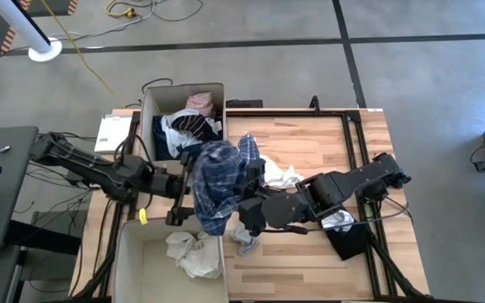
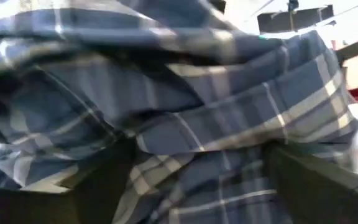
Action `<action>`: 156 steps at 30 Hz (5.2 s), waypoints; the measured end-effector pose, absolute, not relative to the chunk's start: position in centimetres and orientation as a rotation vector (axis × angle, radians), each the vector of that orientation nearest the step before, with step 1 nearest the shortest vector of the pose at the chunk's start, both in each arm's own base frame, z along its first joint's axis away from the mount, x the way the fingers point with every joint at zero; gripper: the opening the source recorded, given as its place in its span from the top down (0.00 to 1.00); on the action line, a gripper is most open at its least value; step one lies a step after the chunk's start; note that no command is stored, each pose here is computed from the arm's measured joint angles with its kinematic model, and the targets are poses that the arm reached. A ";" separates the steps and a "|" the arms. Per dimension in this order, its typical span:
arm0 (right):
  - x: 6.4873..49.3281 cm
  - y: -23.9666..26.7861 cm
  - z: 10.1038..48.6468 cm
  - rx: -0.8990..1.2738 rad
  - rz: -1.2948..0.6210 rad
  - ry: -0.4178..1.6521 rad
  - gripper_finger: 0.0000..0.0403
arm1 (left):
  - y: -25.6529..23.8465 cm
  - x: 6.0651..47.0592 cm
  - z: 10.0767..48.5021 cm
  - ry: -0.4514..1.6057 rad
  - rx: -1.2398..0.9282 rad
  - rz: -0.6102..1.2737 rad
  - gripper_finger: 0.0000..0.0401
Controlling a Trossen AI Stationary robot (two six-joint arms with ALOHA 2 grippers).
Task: Sort clothes
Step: Put the blue checkered into the top light brown laundry organizer
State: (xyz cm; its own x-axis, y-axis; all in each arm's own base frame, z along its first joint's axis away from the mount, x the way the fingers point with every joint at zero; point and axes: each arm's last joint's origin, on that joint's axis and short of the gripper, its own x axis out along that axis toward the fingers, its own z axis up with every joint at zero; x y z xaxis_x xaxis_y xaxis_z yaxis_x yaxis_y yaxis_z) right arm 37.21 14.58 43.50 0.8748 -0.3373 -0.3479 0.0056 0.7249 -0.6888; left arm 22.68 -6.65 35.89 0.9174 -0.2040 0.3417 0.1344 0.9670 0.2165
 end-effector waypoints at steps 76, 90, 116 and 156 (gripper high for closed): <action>38.5 9.4 41.9 -0.563 -0.357 0.620 0.33 | 3.1 15.2 41.5 0.067 0.834 0.974 0.89; 36.6 12.6 40.9 -0.481 -0.315 0.691 0.33 | 6.8 14.7 39.4 0.373 0.842 1.099 0.89; 34.9 15.8 40.6 -0.435 -0.277 0.690 0.33 | 14.4 16.6 30.7 0.852 0.284 0.705 0.89; 35.7 13.8 40.5 -0.446 -0.320 0.719 0.33 | 12.2 13.4 41.3 0.834 0.068 0.636 0.36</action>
